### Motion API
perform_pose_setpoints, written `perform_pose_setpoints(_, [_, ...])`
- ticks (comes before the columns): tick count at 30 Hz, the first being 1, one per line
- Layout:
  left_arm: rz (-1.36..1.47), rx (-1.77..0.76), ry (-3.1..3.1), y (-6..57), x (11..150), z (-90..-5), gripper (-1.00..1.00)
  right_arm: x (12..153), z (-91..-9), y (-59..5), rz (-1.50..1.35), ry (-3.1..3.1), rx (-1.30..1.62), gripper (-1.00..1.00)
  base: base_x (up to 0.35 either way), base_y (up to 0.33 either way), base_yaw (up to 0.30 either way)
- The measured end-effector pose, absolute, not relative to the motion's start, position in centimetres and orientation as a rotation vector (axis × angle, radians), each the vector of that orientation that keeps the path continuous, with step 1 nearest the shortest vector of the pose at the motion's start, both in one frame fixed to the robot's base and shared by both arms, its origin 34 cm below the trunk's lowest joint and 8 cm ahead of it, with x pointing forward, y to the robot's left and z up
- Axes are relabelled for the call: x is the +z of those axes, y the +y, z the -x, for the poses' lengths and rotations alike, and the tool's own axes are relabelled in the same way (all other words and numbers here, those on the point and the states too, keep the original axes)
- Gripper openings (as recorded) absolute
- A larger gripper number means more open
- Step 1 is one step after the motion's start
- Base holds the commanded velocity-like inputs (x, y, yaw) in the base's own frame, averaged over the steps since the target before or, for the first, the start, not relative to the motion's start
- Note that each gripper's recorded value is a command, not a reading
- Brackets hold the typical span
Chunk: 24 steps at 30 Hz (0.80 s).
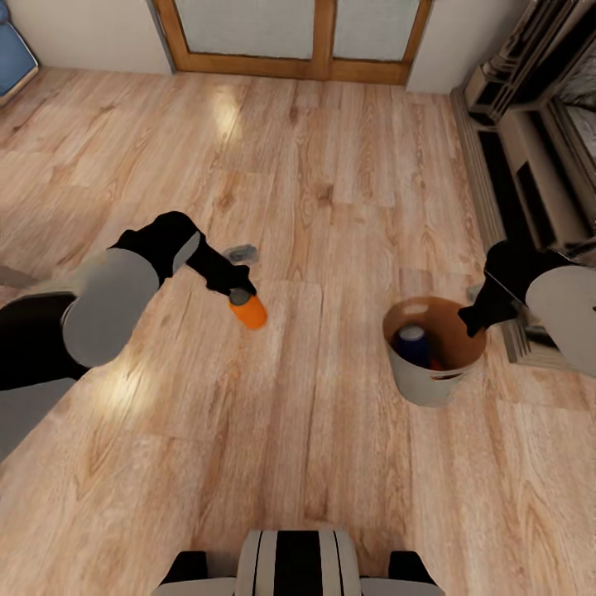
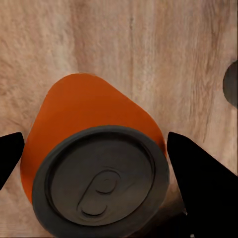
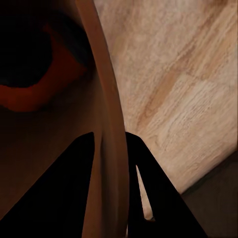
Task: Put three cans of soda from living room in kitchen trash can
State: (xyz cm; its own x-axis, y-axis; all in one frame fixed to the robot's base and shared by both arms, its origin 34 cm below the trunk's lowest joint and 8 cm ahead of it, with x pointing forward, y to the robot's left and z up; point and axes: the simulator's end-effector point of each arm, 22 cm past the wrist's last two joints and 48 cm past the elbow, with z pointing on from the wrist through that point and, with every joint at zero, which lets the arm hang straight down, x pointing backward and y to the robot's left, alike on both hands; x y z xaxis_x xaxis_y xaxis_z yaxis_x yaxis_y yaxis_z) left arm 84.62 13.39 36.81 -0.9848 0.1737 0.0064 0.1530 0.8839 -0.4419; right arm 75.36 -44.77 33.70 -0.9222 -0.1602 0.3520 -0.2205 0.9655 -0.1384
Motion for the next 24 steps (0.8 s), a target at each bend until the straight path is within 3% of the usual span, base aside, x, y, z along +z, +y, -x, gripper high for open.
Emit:
perform_pose_setpoints(8, [0.423,1.053,-2.753,13.7,48.0,-84.8,-1.0,34.6,-76.5,-40.3,-0.319,-2.786,0.164,-1.0,0.0,0.0,0.0])
perform_pose_setpoints(18, [0.647,1.061,-2.798,13.1,55.3,-88.1,-1.0,34.0,-74.8,-34.3,-0.417,-2.739,0.073,-1.0,0.0,0.0,0.0])
perform_pose_setpoints(24, [0.795,1.095,-2.786,8.5,59.5,-89.2,-1.0,34.8,-74.9,-32.0,-0.509,-2.717,0.086,-1.0,0.0,0.0,0.0])
